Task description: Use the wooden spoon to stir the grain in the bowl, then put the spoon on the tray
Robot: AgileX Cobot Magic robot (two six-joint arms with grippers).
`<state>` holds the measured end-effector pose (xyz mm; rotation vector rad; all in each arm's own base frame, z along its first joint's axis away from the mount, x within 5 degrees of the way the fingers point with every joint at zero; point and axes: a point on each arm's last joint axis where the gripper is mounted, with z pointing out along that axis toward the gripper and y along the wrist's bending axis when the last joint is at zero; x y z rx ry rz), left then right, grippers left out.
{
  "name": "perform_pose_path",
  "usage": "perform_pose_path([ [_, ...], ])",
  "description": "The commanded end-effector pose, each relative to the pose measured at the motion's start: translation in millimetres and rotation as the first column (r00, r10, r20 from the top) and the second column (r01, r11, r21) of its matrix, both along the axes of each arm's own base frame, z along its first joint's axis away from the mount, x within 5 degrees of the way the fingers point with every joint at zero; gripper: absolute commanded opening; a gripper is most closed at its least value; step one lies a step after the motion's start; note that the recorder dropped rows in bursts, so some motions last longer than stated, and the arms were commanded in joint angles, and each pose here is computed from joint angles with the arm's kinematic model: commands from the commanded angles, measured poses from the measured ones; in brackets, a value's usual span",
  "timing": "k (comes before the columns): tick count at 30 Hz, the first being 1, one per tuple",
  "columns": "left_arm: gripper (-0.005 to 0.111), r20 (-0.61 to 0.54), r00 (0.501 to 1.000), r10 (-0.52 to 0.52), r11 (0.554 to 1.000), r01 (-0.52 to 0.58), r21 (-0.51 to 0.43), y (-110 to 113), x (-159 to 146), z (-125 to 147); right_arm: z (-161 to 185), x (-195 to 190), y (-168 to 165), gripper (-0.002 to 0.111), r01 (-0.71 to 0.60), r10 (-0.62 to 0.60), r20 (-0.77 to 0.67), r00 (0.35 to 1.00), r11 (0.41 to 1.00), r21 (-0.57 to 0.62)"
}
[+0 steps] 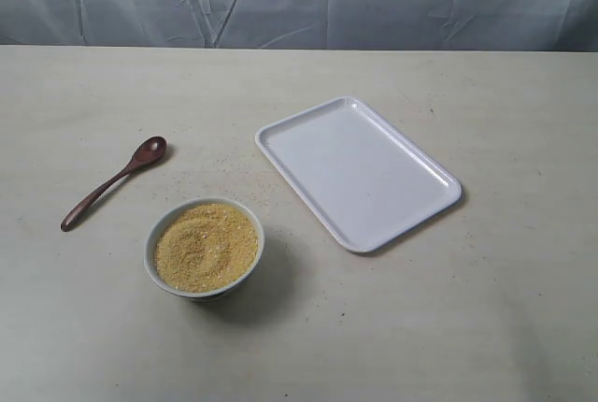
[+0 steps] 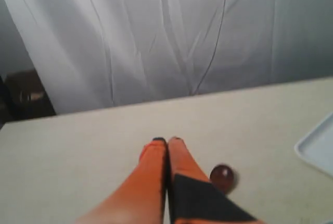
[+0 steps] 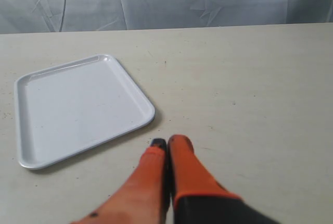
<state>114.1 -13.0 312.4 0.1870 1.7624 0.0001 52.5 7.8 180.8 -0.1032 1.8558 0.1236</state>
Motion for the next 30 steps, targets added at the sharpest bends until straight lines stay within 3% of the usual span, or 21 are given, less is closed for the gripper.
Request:
perform_pose_path([
  [1, 0.0, -0.319, 0.946, 0.05, 0.991, -0.008, 0.131, -4, 63, -6, 0, 0, 0, 0.003, 0.006, -0.006, 0.014, 1.0, 1.0, 0.0],
  [9, 0.0, -0.713, 0.694, 0.095, 0.972, 0.09, 0.217, -17, 166, -70, 0, 0, 0, 0.003, 0.006, -0.006, 0.014, 1.0, 1.0, 0.0],
  [15, 0.0, -0.85, 0.526, -0.022, 0.947, 0.283, 0.15, -35, 212, -119, 0, 0, 0, 0.003, 0.006, -0.006, 0.014, 1.0, 1.0, 0.0],
  [18, 0.0, -0.874, 0.485, -0.016, 0.939, 0.309, 0.154, -36, 227, -135, 0, 0, 0, 0.003, 0.006, -0.006, 0.014, 1.0, 1.0, 0.0],
  [23, 0.005, -0.88, 0.475, -0.034, 0.926, 0.346, 0.151, -39, 240, -150, 0, 0, 0, 0.003, 0.006, -0.006, 0.014, 1.0, 1.0, 0.0],
  [26, 0.017, -0.891, 0.452, -0.051, 0.904, 0.401, 0.152, -40, 241, -160, 0, 0, 0, 0.003, 0.006, -0.006, 0.014, 1.0, 1.0, 0.0],
  [30, 0.037, -0.881, 0.47, -0.059, 0.911, 0.386, 0.145, -42, 245, -167, 0, 0, 0, 0.003, 0.006, -0.006, 0.014, 1.0, 1.0, 0.0],
])
